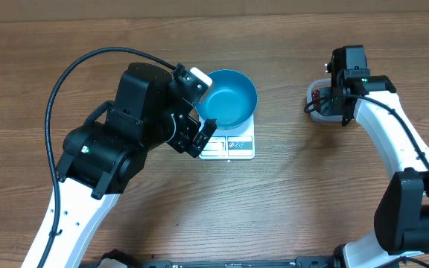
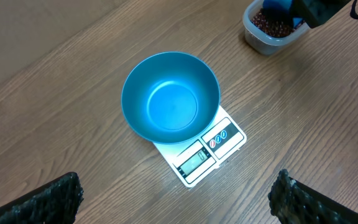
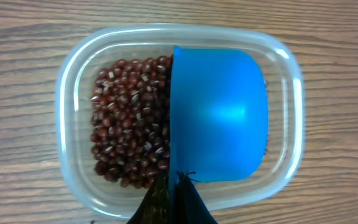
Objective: Scoop item into bowl and weigh 150g on scale
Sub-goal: 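Scoop red beans from the tub with the right gripper's blue scoop, then carry the filled scoop with the right gripper over the teal bowl, then tilt the scoop with the right gripper to pour beans into the bowl, then return the empty scoop with the right gripper to the bean tub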
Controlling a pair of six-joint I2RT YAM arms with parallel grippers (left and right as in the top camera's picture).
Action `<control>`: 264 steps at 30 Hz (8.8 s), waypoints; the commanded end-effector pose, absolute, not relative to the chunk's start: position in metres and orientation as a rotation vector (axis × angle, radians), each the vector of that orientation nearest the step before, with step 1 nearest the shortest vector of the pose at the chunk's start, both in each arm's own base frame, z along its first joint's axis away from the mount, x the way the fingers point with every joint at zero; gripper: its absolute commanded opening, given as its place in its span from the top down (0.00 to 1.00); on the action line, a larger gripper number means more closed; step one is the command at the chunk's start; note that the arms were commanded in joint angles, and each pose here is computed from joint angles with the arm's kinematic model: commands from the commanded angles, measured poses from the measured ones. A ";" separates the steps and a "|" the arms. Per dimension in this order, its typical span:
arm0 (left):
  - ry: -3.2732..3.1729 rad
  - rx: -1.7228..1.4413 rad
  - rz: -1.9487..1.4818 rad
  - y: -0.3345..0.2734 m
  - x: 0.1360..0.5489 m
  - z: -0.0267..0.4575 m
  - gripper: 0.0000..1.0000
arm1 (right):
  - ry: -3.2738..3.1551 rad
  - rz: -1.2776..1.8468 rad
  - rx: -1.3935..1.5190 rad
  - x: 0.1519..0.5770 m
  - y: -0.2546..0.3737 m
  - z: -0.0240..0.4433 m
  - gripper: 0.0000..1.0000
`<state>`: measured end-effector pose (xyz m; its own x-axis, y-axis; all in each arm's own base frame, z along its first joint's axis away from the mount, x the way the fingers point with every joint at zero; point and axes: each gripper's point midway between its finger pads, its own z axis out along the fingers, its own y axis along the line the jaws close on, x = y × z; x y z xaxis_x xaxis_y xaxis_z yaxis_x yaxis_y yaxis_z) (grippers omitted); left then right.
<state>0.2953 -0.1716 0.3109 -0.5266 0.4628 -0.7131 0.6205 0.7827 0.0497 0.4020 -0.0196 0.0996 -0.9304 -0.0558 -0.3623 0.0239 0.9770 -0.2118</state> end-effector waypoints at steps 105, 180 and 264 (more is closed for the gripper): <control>2.204 0.785 -0.300 -0.174 0.295 0.320 0.01 | 2.190 1.487 0.115 0.397 0.034 0.216 0.96; 2.203 0.785 -0.300 -0.174 0.295 0.320 0.00 | 2.218 0.212 -0.945 0.402 0.246 0.181 0.96; 2.204 0.785 -0.300 -0.174 0.295 0.320 0.01 | 2.250 -0.401 0.085 0.439 0.014 0.247 0.96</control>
<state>0.2953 -0.1716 0.3108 -0.5271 0.4626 -0.7129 0.6203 0.7828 0.0494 0.4430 0.0300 0.2257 -0.6793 -0.1444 -0.7195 0.1139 0.9478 -0.2977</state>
